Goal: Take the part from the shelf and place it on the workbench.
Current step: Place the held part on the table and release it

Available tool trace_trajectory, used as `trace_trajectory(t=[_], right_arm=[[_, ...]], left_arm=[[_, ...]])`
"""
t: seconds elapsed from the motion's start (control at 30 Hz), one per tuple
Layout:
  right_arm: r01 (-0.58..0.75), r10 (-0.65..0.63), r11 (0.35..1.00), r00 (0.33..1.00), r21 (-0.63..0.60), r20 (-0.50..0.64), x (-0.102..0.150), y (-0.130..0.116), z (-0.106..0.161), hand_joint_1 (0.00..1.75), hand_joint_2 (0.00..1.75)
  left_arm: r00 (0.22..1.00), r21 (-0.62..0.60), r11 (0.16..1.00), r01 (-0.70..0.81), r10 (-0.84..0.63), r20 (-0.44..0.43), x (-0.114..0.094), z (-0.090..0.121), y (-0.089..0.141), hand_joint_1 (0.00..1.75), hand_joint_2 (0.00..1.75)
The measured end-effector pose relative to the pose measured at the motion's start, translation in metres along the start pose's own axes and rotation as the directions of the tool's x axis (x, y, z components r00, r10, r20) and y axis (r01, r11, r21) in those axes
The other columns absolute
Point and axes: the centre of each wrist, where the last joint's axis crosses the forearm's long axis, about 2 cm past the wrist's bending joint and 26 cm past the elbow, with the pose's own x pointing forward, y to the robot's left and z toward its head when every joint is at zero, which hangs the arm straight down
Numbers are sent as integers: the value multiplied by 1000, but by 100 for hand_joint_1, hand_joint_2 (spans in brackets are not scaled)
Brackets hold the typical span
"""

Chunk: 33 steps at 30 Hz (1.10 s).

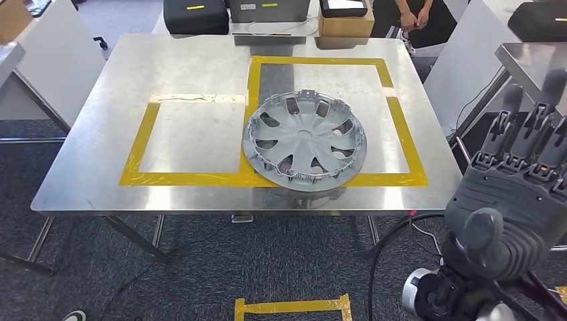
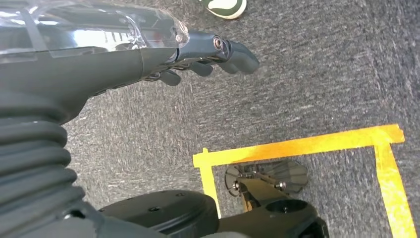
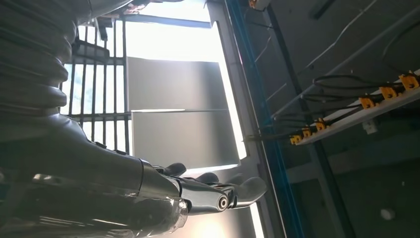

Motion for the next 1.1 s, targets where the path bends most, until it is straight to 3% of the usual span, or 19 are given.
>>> trace_trajectory(t=[0.4,0.87,1.1], right_arm=[[-39,39,999,999,-15,4,12,-5,3,0,175],[-116,112,992,991,-51,-78,16,-9,23,0,175],[-112,105,992,987,-53,-121,13,-10,30,0,175]], left_arm=[[1000,-2,1000,13,-13,-13,2,-1,1,0,0],[997,-14,997,77,-78,-29,2,-4,7,0,0],[994,-8,994,109,-109,7,6,-5,9,0,0]])
